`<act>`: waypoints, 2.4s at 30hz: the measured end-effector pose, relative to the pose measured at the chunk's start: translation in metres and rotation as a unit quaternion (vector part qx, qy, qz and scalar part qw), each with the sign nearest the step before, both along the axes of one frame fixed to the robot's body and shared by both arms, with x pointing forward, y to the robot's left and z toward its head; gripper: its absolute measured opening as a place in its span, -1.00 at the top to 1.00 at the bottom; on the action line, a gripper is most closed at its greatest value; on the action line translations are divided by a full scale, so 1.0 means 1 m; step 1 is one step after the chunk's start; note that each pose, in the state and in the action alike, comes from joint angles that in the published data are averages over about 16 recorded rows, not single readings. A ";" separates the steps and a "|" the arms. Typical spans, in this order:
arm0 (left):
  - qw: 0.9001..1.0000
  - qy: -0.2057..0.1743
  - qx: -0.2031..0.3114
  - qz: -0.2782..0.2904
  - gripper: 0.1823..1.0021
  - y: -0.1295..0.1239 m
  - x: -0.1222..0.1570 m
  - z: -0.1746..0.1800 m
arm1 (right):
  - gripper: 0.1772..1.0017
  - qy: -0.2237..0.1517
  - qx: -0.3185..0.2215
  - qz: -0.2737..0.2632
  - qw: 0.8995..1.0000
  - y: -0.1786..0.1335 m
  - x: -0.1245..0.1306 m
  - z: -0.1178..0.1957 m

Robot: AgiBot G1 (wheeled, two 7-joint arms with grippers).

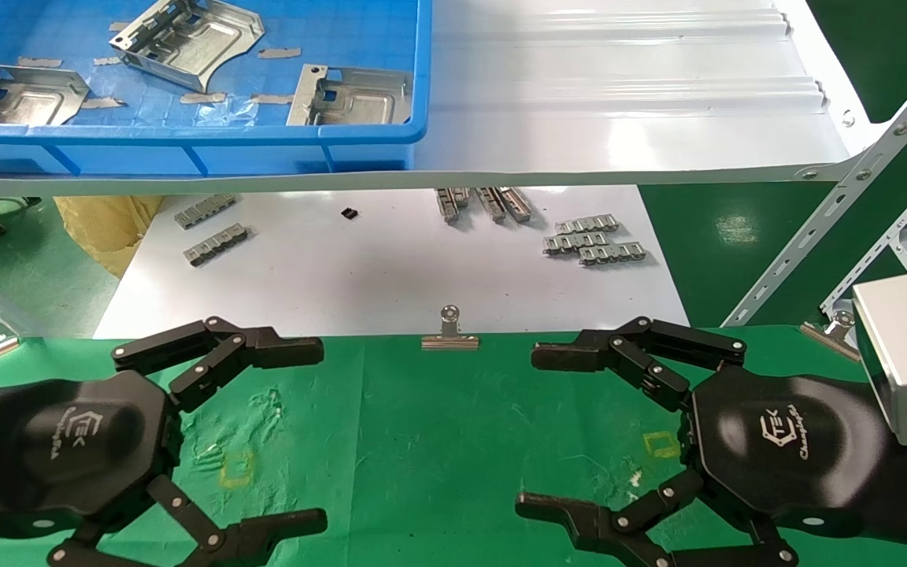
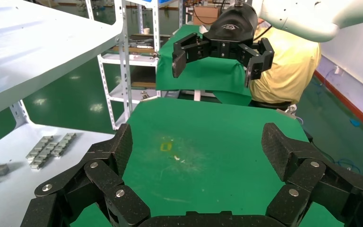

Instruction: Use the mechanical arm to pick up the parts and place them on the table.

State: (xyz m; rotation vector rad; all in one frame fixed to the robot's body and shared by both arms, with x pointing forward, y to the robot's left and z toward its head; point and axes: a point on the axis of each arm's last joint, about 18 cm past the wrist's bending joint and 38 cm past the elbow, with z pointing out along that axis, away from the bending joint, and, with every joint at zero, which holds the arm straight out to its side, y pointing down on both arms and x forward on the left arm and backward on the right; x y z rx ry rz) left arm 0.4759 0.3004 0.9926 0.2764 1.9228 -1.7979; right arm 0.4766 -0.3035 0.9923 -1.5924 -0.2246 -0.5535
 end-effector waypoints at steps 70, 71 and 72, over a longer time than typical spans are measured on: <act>0.864 -0.079 -0.098 0.488 -0.90 0.086 0.207 0.227 | 0.80 0.000 0.000 0.000 1.000 0.000 0.000 0.000; 0.862 -0.077 -0.100 0.491 -0.88 0.087 0.208 0.227 | 0.78 0.000 0.000 0.000 1.000 0.000 0.000 0.000; 0.860 -0.074 -0.103 0.495 -0.86 0.088 0.209 0.226 | 0.76 0.000 0.000 0.000 1.000 0.000 0.000 0.000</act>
